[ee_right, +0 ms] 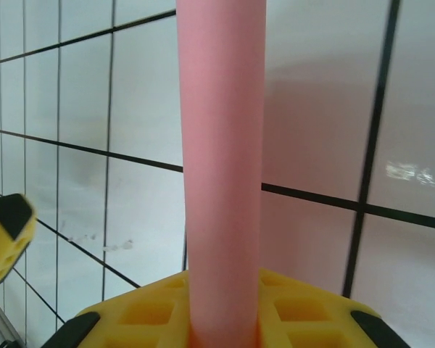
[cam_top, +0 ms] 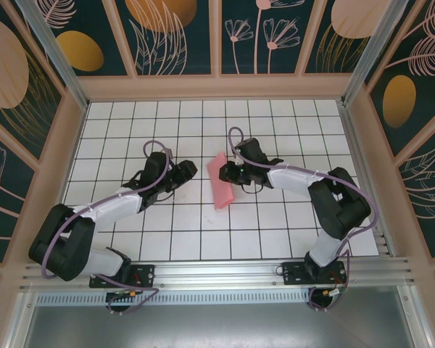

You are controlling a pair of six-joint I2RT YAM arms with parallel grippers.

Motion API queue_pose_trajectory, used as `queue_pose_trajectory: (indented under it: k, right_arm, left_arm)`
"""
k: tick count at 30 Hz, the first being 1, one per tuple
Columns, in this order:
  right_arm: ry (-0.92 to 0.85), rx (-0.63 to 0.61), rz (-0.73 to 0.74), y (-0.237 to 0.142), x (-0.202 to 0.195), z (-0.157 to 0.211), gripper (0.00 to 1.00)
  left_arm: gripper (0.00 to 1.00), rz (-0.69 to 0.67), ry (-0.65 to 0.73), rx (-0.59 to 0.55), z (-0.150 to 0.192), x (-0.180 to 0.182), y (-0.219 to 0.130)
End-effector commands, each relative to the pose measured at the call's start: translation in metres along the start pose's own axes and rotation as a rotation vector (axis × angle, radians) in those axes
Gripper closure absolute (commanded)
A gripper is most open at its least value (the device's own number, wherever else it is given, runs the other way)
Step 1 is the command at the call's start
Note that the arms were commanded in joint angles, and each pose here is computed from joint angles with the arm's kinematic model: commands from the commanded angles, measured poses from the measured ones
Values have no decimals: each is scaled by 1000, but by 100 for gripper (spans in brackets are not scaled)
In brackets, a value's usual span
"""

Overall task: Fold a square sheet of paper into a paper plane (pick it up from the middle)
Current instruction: First fold in half a square sheet of paper at the center of the table.

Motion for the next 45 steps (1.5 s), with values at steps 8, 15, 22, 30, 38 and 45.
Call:
queue_pose_trajectory:
  k: [8, 15, 22, 30, 38, 45]
  right_arm:
    - [70, 16, -40, 6, -31, 15, 77]
    - [88, 47, -65, 10, -35, 28, 76]
    - [120, 52, -50, 8, -48, 29, 76]
    - [130, 70, -56, 10, -48, 32, 76]
    - [132, 84, -50, 10, -48, 34, 75]
    - [89, 80, 48, 1, -45, 25, 53]
  left_arm:
    - [60, 165, -3, 155, 34, -29, 37]
    - [77, 190, -22, 229, 52, -33, 62]
    - [82, 105, -28, 264, 61, -14, 83]
    - [83, 59, -16, 300, 68, -3, 96]
    - [84, -6, -11, 329, 74, 10, 106]
    - [85, -156, -3, 338, 79, 40, 110]
Point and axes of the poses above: each hand's point on the last joint's axis, 136 mm out from that joint toward the fingers, its own y axis out along the fingers, its own x axis along the line the jaws close on, z = x × y, the point moved 4 cm from there along -y, back along the fingers, and after that the axes turned 8 degrees about -y, right-handed, at the moved point
